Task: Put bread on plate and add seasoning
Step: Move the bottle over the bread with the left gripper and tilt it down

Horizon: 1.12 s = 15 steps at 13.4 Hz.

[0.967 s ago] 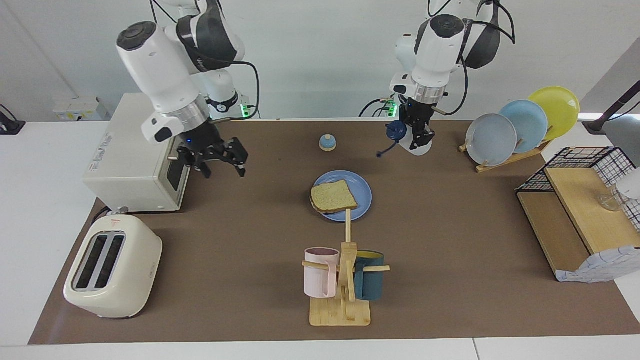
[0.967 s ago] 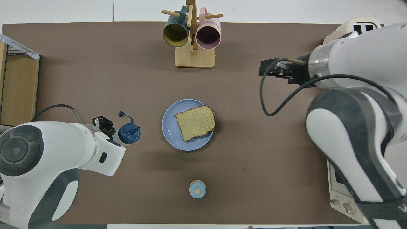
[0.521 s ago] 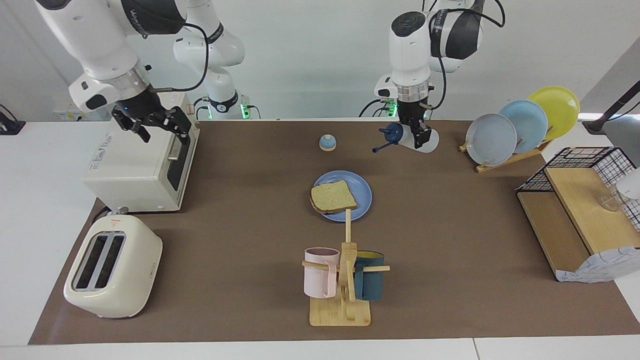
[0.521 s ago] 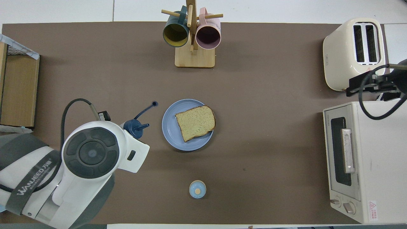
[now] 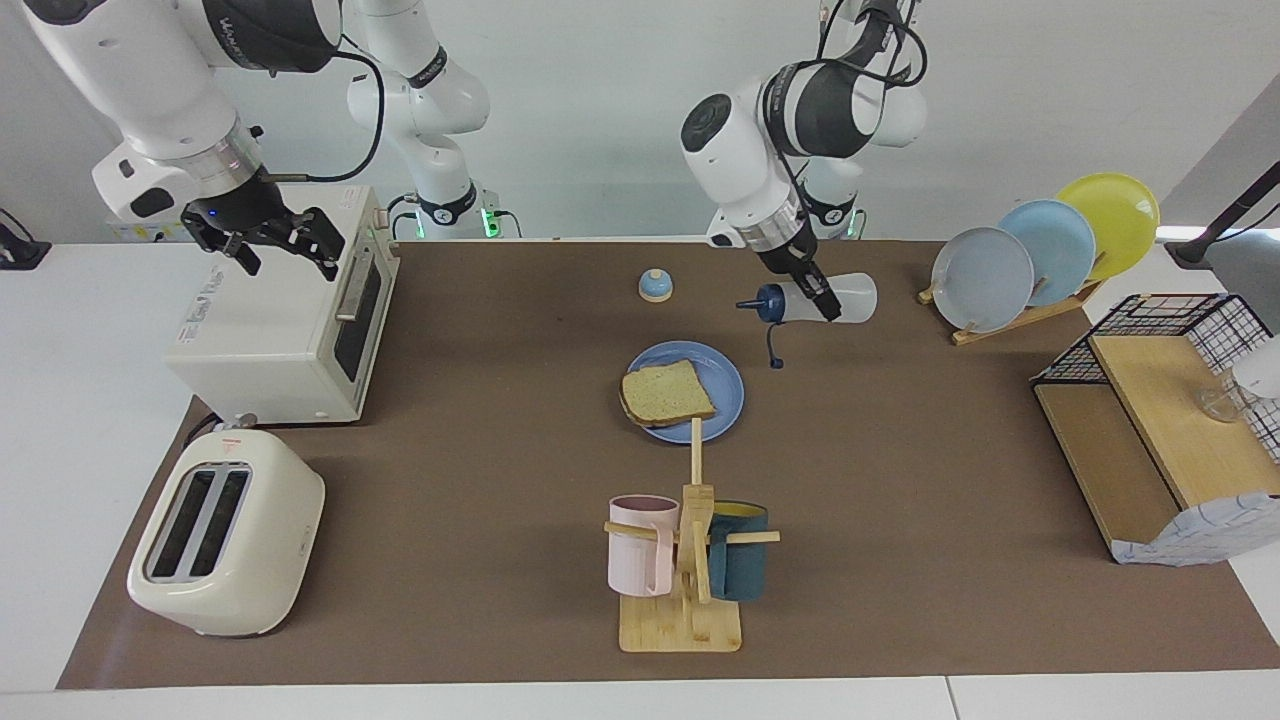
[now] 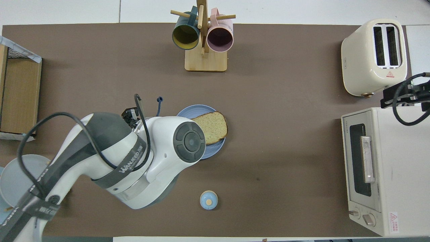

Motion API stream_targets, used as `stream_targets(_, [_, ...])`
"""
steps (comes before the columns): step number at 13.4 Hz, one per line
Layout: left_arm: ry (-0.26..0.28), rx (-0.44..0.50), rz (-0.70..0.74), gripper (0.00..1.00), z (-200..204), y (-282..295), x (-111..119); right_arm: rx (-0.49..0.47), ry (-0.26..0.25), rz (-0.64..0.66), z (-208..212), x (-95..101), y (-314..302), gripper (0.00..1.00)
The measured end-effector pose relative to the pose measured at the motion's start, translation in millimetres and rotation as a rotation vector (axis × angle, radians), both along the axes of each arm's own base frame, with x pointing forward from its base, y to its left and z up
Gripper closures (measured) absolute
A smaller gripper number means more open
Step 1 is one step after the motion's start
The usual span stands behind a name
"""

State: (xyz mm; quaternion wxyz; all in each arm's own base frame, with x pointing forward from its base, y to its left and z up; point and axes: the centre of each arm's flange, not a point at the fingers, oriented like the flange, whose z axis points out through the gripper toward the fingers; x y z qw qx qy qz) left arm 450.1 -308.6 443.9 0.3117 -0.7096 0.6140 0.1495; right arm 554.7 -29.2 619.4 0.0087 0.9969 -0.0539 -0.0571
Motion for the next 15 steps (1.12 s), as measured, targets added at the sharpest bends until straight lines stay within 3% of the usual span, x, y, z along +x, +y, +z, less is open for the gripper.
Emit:
stream_targets(6, [-0.011, 0.314, -0.054, 0.53, -84, -57, 3, 0.002, -0.008, 0.002, 5, -5.7, -14, 0.0])
stream_targets(8, [-0.025, 0.357, -0.056, 0.53, -88, -67, 7, 0.001, -0.026, -0.008, 2, -6.3, -20, 0.0])
stream_targets(13, [-0.068, 0.447, -0.053, 0.53, -80, -60, 12, 0.003, -0.013, -0.02, -9, -12.3, -26, 0.0])
stream_targets(15, [-0.069, 0.555, -0.069, 0.53, -92, -62, 8, 0.003, -0.014, -0.019, -8, -13.2, -26, 0.0])
